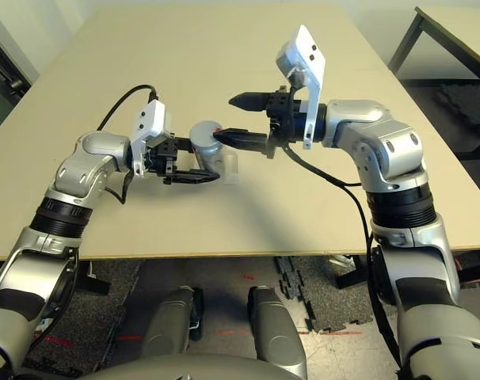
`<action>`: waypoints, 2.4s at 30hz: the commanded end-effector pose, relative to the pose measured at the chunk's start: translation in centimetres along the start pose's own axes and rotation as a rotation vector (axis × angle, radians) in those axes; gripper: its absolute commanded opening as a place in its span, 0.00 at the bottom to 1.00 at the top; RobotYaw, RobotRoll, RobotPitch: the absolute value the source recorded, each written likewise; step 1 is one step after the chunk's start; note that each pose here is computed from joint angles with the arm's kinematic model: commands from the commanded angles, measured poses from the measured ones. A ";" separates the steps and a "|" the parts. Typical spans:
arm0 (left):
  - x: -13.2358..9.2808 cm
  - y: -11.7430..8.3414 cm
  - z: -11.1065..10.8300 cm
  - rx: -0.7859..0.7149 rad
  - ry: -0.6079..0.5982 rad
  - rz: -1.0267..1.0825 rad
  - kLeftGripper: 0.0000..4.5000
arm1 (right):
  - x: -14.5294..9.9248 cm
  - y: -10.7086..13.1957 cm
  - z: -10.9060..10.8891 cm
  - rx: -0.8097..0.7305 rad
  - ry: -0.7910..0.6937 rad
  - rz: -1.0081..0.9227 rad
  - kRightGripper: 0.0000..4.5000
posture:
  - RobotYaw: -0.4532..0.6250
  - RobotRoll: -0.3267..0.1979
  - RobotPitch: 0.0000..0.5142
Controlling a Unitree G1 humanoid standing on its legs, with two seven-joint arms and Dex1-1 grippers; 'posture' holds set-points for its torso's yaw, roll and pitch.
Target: Pour the medicine from the bottle into the box.
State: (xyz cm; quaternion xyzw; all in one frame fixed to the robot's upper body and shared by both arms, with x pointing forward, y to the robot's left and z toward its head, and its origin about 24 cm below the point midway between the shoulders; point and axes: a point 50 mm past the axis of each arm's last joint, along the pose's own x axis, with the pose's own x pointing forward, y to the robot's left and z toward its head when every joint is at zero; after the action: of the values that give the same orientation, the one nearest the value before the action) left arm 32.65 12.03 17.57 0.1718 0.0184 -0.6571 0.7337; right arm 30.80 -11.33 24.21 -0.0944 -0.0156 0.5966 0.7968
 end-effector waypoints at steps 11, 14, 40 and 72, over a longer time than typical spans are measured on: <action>0.3 0.0 -0.6 -0.002 0.015 -0.015 0.61 | 1.0 1.1 -0.4 0.004 0.051 0.063 1.00 | 0.48 0.62 0.24; 0.5 0.0 -0.6 -0.003 0.012 -0.019 0.61 | 1.1 1.0 -0.4 -0.004 0.059 0.053 1.00 | 0.48 0.62 0.24; 0.4 -0.2 -0.9 -0.017 0.012 -0.009 0.61 | -1.6 -0.3 -1.1 0.049 0.064 -0.066 1.00 | 0.48 0.62 0.25; -0.3 0.5 -1.5 -0.027 0.028 0.030 0.61 | -1.1 1.6 -0.6 0.068 0.068 -0.008 1.00 | 0.47 0.62 0.24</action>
State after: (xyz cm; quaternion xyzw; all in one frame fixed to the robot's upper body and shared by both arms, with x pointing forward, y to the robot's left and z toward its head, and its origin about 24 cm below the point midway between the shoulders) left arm 33.22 12.89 16.28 0.1638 0.0355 -0.6428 0.7474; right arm 28.91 -12.44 23.40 -0.0773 0.0354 0.5923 0.8013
